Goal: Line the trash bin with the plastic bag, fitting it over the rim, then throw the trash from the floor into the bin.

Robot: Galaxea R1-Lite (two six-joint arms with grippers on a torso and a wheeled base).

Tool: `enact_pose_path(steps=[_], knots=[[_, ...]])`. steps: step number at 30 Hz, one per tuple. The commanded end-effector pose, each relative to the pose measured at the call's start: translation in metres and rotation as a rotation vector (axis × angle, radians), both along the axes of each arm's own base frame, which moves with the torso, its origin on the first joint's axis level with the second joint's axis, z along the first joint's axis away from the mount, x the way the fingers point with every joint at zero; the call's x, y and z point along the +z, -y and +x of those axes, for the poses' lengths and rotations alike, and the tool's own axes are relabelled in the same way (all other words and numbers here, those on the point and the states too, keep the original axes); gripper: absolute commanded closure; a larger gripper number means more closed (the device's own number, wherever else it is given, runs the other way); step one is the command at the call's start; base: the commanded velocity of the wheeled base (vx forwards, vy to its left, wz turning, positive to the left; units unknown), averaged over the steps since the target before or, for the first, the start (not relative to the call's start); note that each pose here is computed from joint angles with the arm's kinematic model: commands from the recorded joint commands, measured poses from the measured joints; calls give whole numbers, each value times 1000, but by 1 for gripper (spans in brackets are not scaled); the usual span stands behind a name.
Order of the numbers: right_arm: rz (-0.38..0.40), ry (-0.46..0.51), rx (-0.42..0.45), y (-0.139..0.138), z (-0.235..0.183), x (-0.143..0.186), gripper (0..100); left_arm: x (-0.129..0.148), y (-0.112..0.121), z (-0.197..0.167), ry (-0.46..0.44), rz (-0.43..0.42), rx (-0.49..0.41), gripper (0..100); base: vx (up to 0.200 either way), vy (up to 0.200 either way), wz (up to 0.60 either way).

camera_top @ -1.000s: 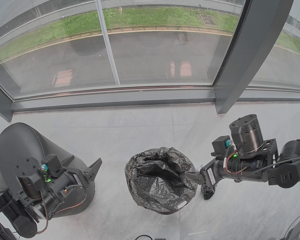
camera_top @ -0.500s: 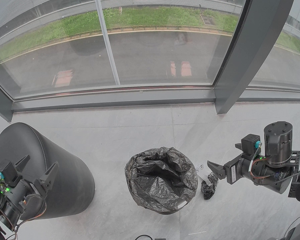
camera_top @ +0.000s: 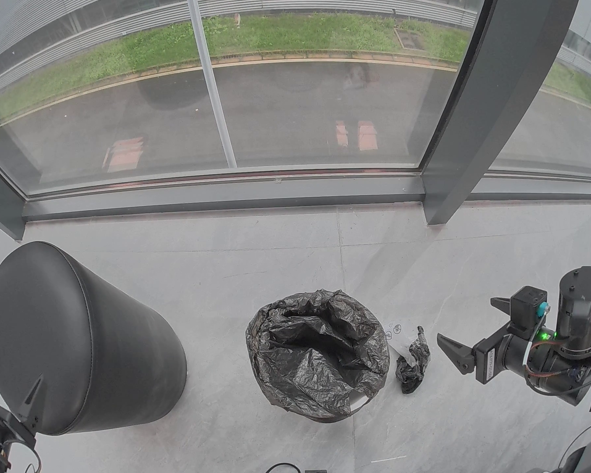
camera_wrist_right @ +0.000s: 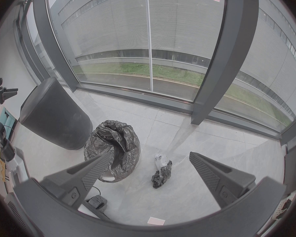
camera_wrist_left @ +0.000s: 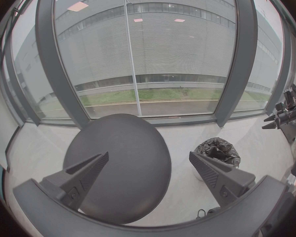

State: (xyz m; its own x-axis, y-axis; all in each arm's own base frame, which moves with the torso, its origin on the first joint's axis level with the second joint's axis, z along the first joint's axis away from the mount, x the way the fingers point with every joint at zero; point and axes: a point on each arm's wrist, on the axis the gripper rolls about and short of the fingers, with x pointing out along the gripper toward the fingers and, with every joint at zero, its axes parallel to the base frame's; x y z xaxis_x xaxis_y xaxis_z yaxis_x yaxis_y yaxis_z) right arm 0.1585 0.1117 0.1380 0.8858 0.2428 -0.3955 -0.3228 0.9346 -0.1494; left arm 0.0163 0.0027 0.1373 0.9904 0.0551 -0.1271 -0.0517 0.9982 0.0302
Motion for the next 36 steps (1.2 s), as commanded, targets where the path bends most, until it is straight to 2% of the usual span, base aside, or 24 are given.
enact_pose_path(steps=[1,5,7,11,16,19,24,29,30,36], knots=[[6,9,-7,15,-20,-6,0,-9,-7,-46,187,-14,159,0,0,0,0],[-7,-13,-7,13,-19,-11,0,-19,-4,-49,185,6,238,0,0,0,0],[-8,-17,-7,12,-16,-13,0,-33,-4,-47,170,25,266,0,0,0,0],[-15,-30,-5,8,-12,-21,0,-56,-4,-42,157,15,248,0,0,0,0],[-10,-31,-7,-2,1,-35,0,-57,-3,-40,182,-17,225,0,0,0,0],[-2,-19,-5,-10,13,-44,0,-56,-2,-40,184,-30,140,0,0,0,0],[-20,-23,-2,-27,35,-68,0,-57,0,-40,178,-25,70,0,0,0,0],[-29,2,3,-44,63,-84,0,-57,0,-39,176,-12,64,0,0,0,0],[-32,12,-2,-51,80,-90,0,-57,0,-39,175,10,60,0,0,0,0],[-72,-9,1,-58,109,-114,0,-57,0,-39,174,12,49,0,0,0,0]])
